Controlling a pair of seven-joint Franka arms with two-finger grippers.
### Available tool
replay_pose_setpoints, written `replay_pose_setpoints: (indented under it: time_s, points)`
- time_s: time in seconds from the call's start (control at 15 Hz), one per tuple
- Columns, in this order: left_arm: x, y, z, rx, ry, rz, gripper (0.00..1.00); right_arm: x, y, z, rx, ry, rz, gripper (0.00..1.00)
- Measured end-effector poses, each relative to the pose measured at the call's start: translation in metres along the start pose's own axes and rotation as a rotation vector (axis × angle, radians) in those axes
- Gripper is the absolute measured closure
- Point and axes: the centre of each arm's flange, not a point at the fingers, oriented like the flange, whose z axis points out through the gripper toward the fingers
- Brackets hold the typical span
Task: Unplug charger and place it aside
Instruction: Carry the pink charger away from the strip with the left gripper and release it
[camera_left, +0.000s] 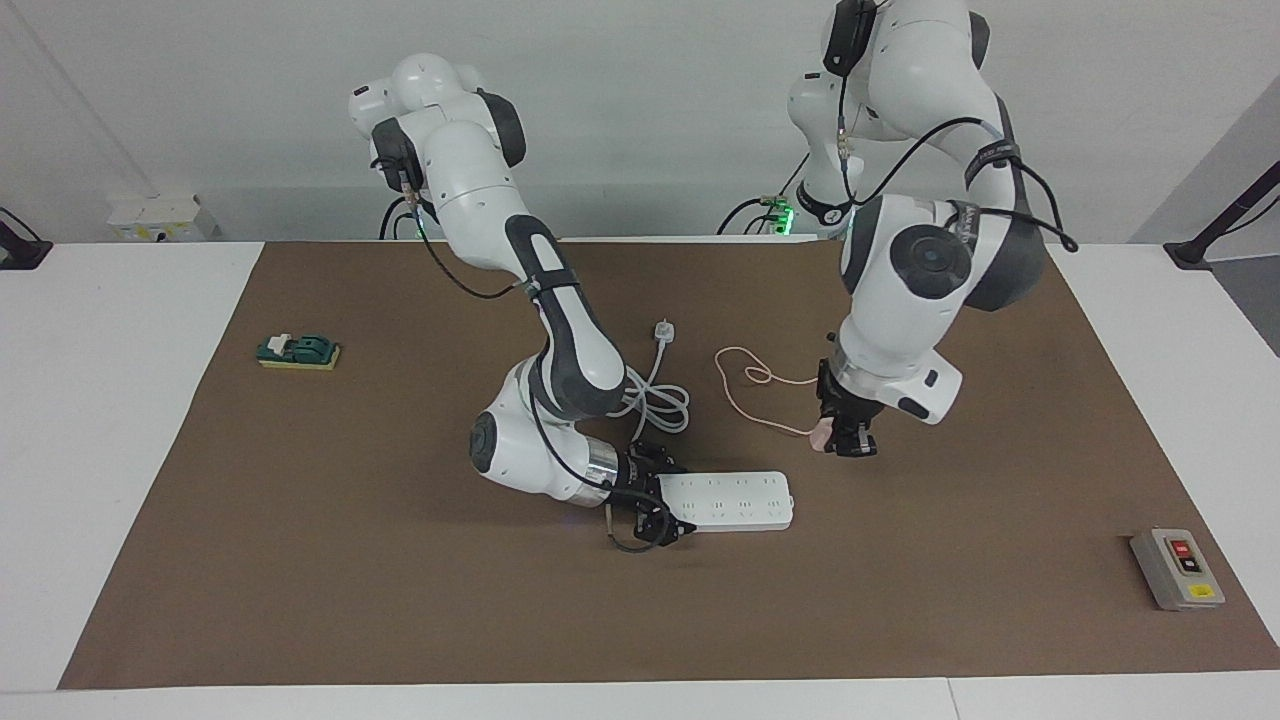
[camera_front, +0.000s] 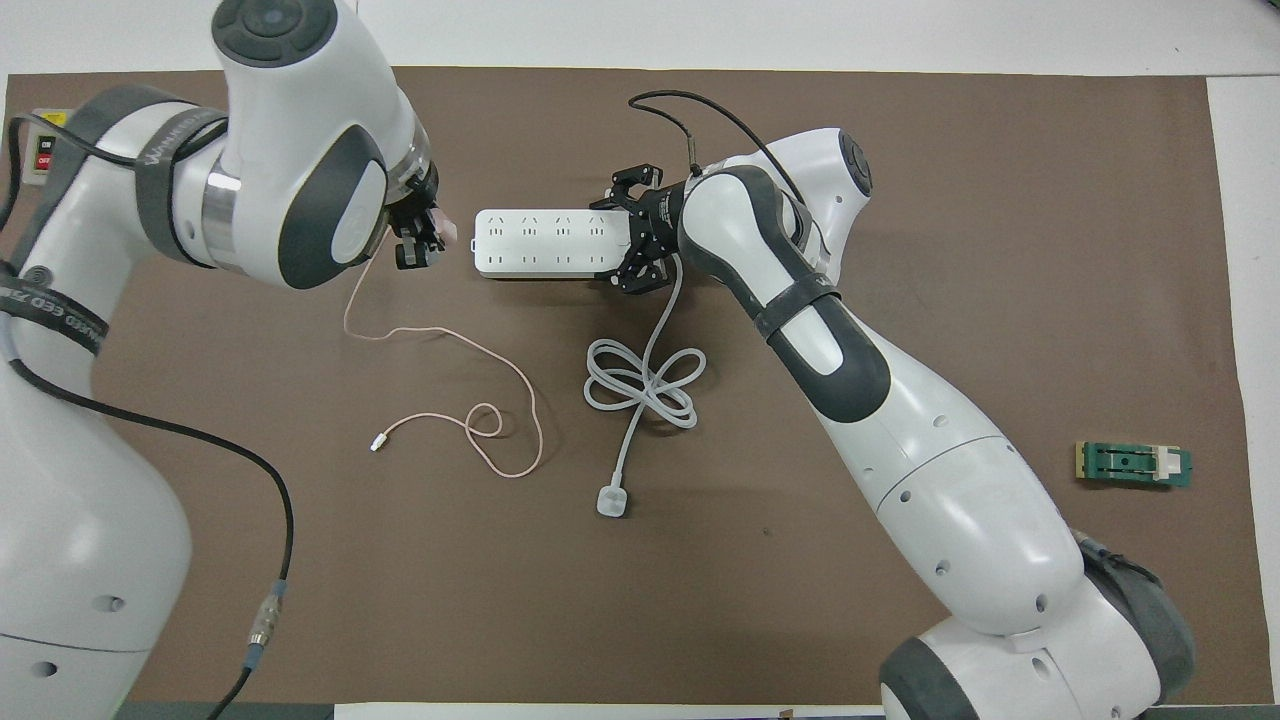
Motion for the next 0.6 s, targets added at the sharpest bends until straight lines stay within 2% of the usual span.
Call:
replay_pose_setpoints:
  time_s: [0.27,0.6]
  points:
    - [0.067,-0.001,-0.033,0.024,-0.022,0.072,0.7,0.0,0.0,0.0,0.0,0.0,0.0,0.07]
    - [0.135,-0.001,-0.033,0.057,-0.03,0.213,0.7,0.0,0.0,0.0,0.0,0.0,0.0,0.07]
